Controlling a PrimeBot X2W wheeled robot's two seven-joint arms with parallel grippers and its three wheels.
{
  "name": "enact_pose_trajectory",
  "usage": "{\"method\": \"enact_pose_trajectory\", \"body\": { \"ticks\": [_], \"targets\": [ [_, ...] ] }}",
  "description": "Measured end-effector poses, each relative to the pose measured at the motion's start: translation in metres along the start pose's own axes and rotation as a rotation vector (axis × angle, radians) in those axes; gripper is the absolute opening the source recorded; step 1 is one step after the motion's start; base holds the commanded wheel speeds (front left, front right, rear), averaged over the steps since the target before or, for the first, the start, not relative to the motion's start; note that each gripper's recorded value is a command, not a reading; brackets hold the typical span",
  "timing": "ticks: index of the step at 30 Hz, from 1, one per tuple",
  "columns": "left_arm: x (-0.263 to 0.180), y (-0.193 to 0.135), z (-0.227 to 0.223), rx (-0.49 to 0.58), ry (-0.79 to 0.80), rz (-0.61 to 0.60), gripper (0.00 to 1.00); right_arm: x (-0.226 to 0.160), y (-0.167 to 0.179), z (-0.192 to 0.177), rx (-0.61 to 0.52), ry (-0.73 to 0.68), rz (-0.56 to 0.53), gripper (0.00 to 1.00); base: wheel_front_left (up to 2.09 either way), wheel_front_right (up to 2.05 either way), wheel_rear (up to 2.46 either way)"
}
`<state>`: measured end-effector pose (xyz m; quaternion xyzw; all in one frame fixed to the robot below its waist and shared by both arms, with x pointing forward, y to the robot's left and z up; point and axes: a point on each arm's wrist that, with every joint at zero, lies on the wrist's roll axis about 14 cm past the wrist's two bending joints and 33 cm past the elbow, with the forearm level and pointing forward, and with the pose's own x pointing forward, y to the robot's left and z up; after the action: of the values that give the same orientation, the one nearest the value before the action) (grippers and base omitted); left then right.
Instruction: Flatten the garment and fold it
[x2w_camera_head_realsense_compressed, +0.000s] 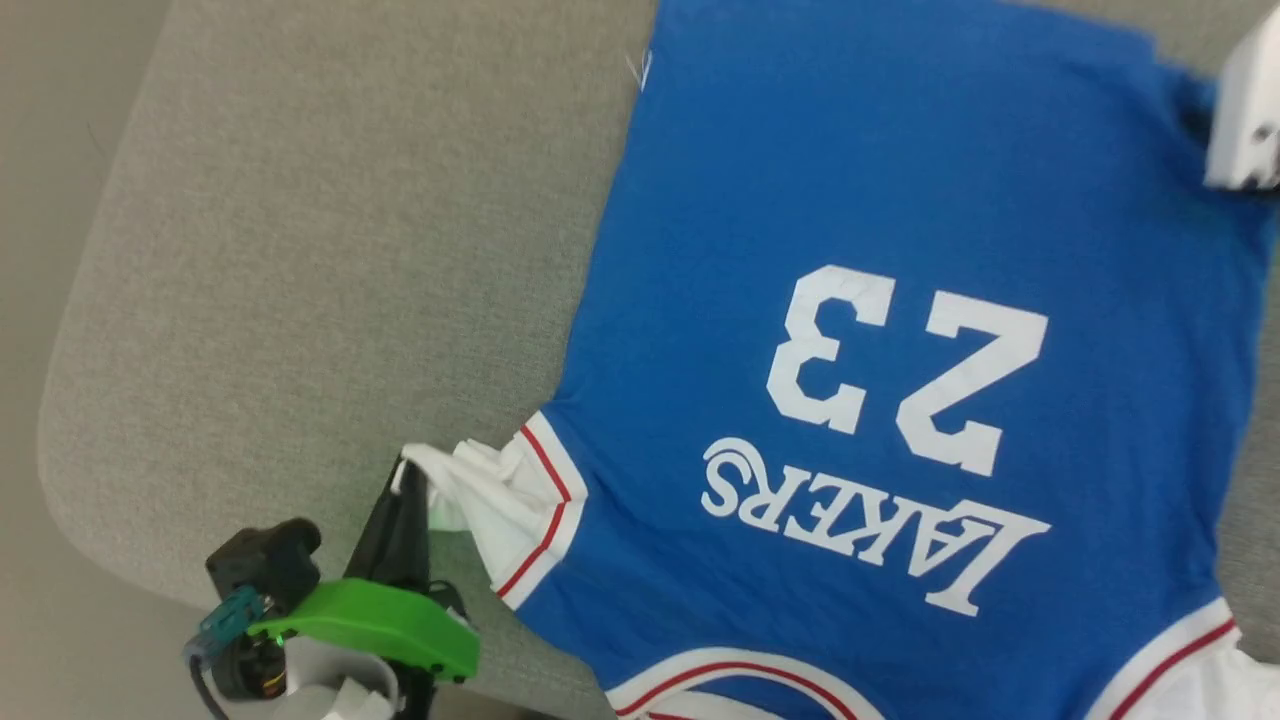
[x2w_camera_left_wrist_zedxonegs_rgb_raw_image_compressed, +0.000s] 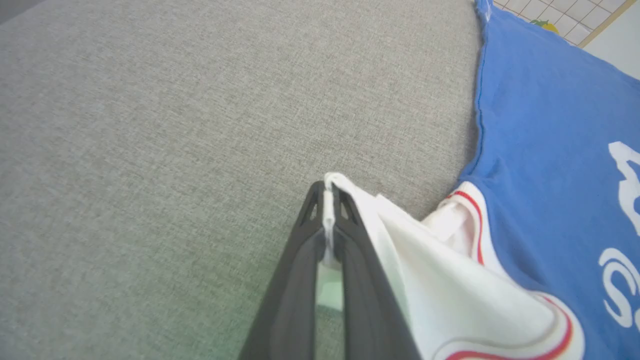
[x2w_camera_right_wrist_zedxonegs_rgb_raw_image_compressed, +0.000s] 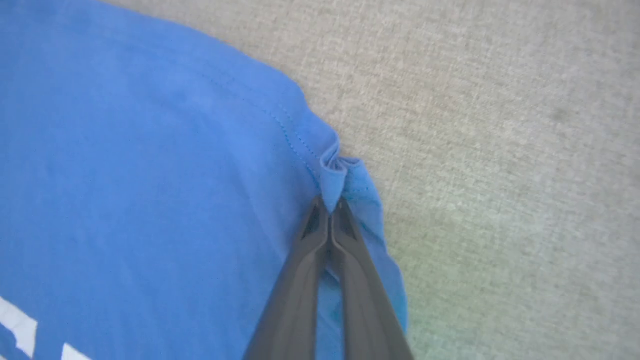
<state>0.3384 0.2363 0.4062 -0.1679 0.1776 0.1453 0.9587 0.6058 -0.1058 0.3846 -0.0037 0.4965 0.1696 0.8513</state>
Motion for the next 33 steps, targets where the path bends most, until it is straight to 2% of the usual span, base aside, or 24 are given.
{"method": "enact_pose_trajectory", "body": {
  "ticks": [3, 7, 11, 16, 22, 26, 33],
  "targets": [
    [-0.008, 0.007, 0.003, -0.005, -0.006, 0.009, 0.00, -0.020, 0.004, -0.003, -0.056, -0.020, -0.005, 0.00, 0.00, 0.00, 0.00],
    [-0.020, 0.016, 0.003, -0.038, 0.003, 0.027, 0.00, -0.060, -0.010, -0.003, -0.116, -0.078, -0.040, 0.00, 0.00, 0.00, 0.00],
    [-0.030, 0.025, 0.003, -0.032, 0.009, 0.035, 0.00, -0.095, -0.036, -0.034, -0.145, -0.075, -0.090, 0.00, 0.00, 0.00, 0.00],
    [-0.031, 0.027, 0.004, -0.012, 0.015, 0.025, 0.00, -0.127, -0.070, -0.105, -0.098, -0.014, -0.138, 0.00, 0.00, 0.00, 0.00],
    [-0.026, 0.013, 0.006, -0.007, 0.021, -0.028, 0.00, -0.159, -0.097, -0.218, 0.040, 0.097, -0.179, 0.00, 0.00, 0.00, 0.00],
    [-0.020, 0.003, 0.012, 0.008, 0.013, -0.065, 0.00, -0.176, -0.093, -0.295, 0.150, 0.172, -0.180, 0.00, 0.00, 0.00, 0.00],
    [-0.012, -0.013, 0.011, 0.042, 0.036, -0.123, 0.00, -0.189, -0.064, -0.387, 0.356, 0.237, -0.162, 0.00, 0.00, 0.00, 0.00]
  ]
}}
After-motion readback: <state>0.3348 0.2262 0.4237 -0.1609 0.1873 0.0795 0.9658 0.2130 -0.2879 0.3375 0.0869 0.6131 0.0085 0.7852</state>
